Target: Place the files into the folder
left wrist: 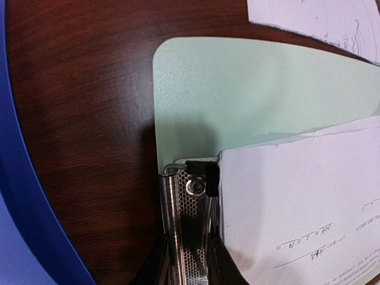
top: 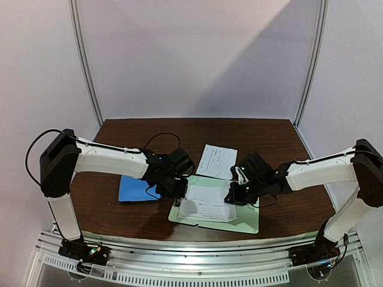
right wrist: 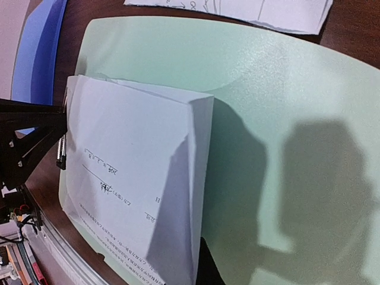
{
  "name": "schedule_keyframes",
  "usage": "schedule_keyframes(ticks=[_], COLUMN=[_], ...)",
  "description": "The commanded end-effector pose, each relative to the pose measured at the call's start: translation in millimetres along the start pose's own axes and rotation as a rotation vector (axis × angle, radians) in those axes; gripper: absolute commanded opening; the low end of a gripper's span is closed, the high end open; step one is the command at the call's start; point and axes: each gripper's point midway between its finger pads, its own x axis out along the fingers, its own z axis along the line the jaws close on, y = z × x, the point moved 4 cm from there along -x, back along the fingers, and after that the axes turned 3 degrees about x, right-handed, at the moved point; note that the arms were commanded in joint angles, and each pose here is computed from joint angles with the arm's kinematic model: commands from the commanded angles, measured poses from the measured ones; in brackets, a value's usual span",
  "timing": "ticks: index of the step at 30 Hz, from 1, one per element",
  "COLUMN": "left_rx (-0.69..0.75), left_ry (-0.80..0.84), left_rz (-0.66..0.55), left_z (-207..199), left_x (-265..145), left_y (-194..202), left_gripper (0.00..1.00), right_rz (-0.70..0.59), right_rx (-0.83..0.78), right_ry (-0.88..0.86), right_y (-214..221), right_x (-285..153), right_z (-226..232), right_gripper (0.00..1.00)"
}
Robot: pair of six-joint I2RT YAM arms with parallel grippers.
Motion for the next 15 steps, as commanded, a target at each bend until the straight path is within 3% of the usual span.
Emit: schedule_keyframes(ticks=[1,8,15], left_rx=[-0.012,-0.022,-0.052], left_ry=[0.017,0.029,0.101], left_rz=[0.083,0.082,0.077], left_z=[2.5,3.9,-1.1], left_x=[15.7,15.3,10.4], left_y=[19.9,22.0,20.1], left_gripper=[0.0,0.0,0.0], right_rz=[-0.038,-0.118,-0.082], right_rx=[0.037,0.053,0.058], right_ry=[0.054,0.094,0.117], right_y=[-3.8,-12.2,-8.1], right_x=[4.1,-9.1,-2.1], right_z=[-5.5,-10.3,-14.5], right_gripper=[0.0,0.0,0.0])
